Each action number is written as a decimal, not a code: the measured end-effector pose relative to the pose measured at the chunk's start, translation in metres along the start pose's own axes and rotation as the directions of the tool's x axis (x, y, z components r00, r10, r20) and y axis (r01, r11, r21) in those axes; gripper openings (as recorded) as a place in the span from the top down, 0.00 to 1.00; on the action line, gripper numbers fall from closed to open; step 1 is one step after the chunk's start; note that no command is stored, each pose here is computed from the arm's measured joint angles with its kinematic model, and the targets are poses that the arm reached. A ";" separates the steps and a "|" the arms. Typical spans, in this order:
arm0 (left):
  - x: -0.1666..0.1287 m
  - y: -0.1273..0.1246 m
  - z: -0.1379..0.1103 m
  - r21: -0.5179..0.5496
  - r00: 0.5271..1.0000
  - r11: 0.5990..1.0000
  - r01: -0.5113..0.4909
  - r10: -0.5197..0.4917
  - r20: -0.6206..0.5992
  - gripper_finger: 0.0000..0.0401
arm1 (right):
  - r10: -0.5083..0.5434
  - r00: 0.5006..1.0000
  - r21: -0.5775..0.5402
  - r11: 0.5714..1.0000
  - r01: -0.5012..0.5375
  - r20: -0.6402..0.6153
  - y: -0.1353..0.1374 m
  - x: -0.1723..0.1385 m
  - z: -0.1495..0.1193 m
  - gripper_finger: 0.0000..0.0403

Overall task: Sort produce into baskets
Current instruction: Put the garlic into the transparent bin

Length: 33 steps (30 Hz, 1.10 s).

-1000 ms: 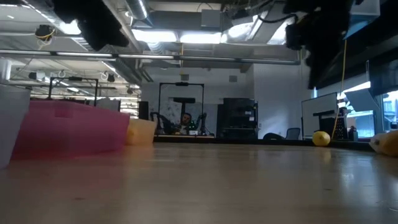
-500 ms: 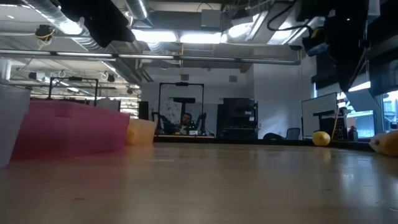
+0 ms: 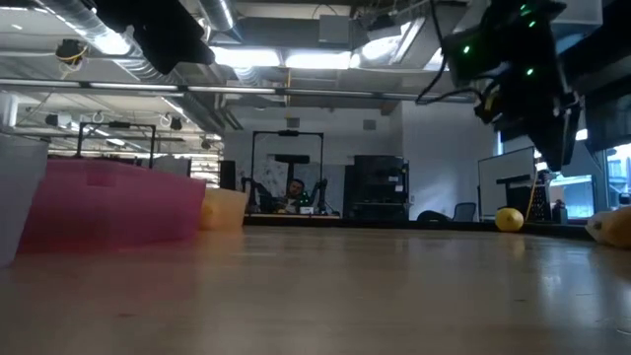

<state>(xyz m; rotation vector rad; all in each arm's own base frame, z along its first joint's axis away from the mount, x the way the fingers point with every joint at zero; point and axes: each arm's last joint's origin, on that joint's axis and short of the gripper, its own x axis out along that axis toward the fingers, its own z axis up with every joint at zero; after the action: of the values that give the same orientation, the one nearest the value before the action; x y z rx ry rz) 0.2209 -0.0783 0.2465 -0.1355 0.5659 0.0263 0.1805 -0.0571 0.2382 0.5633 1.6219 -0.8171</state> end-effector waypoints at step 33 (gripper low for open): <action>0.000 0.000 0.000 0.014 1.000 1.000 0.000 0.000 -0.001 0.60 | 0.024 0.946 0.122 0.992 0.016 -0.323 -0.025 0.089 0.024 0.37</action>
<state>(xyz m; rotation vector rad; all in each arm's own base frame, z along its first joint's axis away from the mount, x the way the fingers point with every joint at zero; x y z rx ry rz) 0.2209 -0.0782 0.2462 -0.1224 0.5673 0.0224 0.1592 -0.0978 0.1543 0.8234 1.8767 -0.8581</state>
